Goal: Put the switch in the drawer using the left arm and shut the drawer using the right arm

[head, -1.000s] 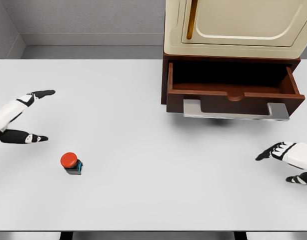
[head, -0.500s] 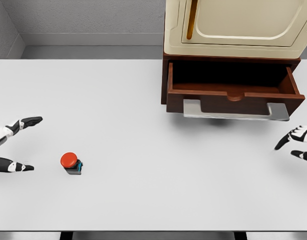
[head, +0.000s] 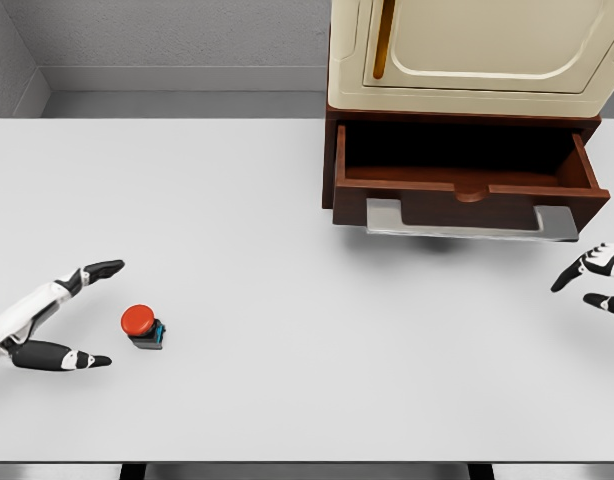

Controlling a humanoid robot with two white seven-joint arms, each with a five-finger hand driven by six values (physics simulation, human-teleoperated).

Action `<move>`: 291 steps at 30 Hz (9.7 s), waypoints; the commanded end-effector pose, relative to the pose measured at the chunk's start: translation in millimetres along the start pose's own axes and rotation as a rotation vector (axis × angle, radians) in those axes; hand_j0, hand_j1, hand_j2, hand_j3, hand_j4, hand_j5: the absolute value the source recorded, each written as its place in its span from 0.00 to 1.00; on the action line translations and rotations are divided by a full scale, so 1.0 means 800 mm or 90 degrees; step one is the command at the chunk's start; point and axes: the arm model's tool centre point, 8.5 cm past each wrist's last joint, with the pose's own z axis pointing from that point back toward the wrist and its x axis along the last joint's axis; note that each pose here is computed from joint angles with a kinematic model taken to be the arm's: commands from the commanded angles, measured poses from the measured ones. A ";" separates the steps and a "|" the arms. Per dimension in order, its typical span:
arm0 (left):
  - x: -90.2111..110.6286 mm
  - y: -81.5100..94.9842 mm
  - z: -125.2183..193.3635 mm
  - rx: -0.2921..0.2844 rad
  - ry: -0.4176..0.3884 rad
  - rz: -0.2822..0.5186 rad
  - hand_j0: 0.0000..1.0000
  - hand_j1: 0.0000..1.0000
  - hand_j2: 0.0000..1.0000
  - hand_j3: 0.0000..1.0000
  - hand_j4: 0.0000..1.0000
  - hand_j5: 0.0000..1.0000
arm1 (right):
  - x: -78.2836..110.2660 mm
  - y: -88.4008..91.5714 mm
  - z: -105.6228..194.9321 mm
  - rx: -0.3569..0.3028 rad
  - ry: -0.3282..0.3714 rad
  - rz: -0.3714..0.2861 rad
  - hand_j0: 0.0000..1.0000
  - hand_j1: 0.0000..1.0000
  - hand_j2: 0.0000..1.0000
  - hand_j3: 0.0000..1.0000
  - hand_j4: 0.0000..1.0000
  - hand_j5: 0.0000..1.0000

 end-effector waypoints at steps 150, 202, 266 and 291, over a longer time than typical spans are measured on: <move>0.234 -0.055 -0.413 0.067 -0.406 -0.224 0.28 0.28 0.28 0.28 0.28 0.28 | 0.006 0.000 -0.024 0.026 -0.033 0.001 0.62 0.62 0.62 0.62 0.62 0.62; 0.265 -0.054 -0.437 0.025 -0.395 -0.376 0.70 0.70 0.70 0.70 0.70 0.70 | 0.007 0.002 -0.024 0.029 -0.034 -0.001 0.62 0.62 0.62 0.62 0.62 0.62; 0.004 0.125 -0.068 0.153 0.009 -0.289 1.00 1.00 1.00 1.00 1.00 1.00 | 0.004 0.000 -0.019 0.046 -0.022 0.011 0.65 0.65 0.65 0.65 0.65 0.65; 0.004 0.126 -0.068 0.152 0.011 -0.293 1.00 1.00 1.00 1.00 1.00 1.00 | 0.010 -0.032 -0.024 0.020 -0.044 0.024 0.63 0.63 0.63 0.63 0.63 0.63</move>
